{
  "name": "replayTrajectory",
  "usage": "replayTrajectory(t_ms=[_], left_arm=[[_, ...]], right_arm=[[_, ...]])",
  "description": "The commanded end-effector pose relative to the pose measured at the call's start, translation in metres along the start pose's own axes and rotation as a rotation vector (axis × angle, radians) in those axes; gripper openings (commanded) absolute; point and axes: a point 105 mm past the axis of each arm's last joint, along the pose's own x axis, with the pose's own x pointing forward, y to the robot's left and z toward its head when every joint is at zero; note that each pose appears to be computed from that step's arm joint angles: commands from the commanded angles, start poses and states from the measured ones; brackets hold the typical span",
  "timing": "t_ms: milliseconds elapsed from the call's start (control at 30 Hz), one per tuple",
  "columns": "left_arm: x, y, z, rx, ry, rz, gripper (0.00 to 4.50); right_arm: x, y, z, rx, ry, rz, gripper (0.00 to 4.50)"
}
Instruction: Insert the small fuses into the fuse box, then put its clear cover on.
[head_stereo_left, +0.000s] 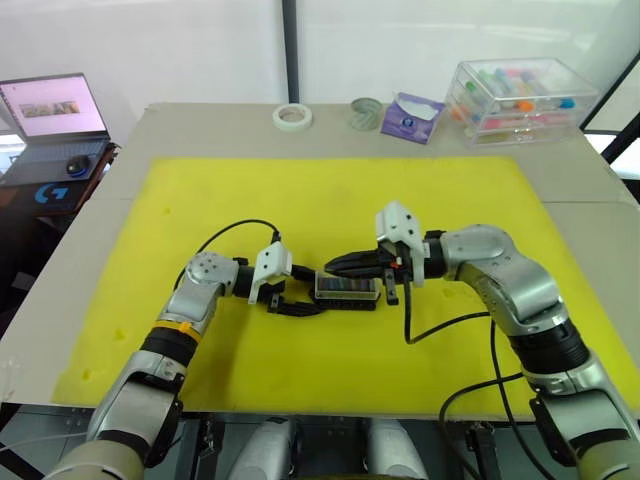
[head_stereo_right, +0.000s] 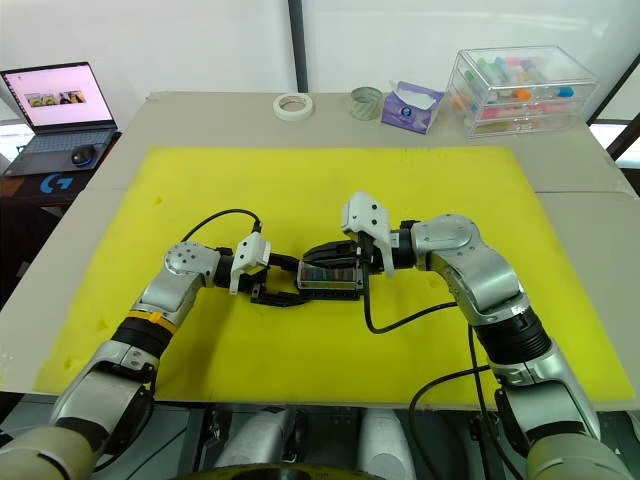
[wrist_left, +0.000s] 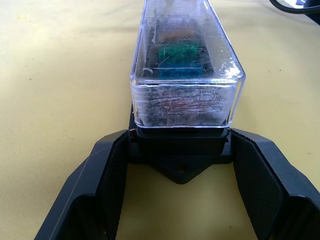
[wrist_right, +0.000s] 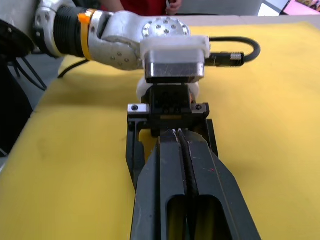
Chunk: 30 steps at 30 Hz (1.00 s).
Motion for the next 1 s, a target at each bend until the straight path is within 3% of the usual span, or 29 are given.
replayTrajectory(t_ms=[33, 267, 467, 733, 1000], left_arm=[[-0.003, 0.002, 0.001, 0.017, 0.006, 0.018, 2.76], [-0.002, 0.0, 0.0, 0.012, 0.011, 0.014, 2.76], [-0.003, -0.001, 0.0, 0.01, 0.014, 0.021, 2.76], [-0.004, -0.002, -0.001, 0.014, 0.016, 0.027, 2.76], [-0.005, 0.0, -0.002, 0.017, 0.017, 0.035, 2.76]], right_arm=[[0.006, -0.001, -0.013, -0.005, 0.033, -0.005, 0.02], [0.006, 0.006, -0.074, 0.13, 0.21, 0.009, 0.02], [0.005, 0.012, -0.086, 0.187, 0.251, 0.007, 0.02], [0.003, 0.003, -0.078, 0.239, 0.207, -0.024, 0.02], [-0.001, -0.002, -0.026, 0.131, 0.061, 0.006, 0.02]])
